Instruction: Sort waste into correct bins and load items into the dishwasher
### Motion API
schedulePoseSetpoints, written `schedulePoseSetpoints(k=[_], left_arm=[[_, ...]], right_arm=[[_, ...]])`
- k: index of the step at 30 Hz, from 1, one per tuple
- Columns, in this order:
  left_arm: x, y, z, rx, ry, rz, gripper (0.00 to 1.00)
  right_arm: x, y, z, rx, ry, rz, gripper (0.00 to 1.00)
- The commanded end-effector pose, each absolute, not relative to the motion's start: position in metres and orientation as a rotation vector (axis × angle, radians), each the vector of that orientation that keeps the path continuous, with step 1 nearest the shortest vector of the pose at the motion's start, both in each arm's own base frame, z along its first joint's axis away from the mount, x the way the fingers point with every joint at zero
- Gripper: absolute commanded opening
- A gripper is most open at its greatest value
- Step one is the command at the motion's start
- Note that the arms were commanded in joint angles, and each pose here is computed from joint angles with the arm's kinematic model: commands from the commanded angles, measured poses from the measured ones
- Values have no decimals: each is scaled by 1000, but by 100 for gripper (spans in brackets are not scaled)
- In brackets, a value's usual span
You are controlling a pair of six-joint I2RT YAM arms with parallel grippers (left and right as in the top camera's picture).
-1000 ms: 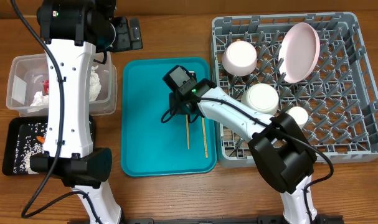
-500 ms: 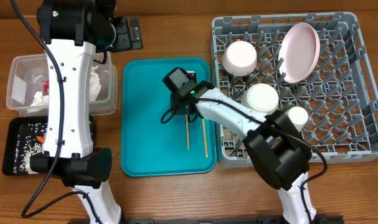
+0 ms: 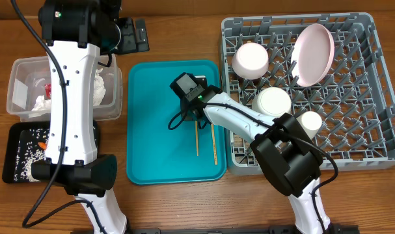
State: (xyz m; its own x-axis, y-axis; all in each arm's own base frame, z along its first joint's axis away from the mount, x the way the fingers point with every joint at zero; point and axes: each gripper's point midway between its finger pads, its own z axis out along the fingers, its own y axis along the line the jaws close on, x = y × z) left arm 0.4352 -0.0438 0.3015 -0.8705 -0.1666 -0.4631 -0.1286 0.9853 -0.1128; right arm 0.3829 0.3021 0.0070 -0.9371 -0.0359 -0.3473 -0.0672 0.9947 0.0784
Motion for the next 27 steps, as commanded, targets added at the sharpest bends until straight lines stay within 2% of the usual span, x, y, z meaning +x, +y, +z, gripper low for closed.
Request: schedulePoseSetpoints(k=[1,13,18,27], left_arm=[[431,-48,317,-206,2599,-137,100],[431,-48,317,-206,2599,-137,100],[431,-48,317,-206,2599,-137,100],[431,-48,317,-206,2599,-137,100]], right_arm=[[372,298,-17,-93,2844,81,4],[375,304,-6,-95,2843,101,4],[387,314,36,-98,2774,172,4],[396,317,125,-267,2594,253,4]])
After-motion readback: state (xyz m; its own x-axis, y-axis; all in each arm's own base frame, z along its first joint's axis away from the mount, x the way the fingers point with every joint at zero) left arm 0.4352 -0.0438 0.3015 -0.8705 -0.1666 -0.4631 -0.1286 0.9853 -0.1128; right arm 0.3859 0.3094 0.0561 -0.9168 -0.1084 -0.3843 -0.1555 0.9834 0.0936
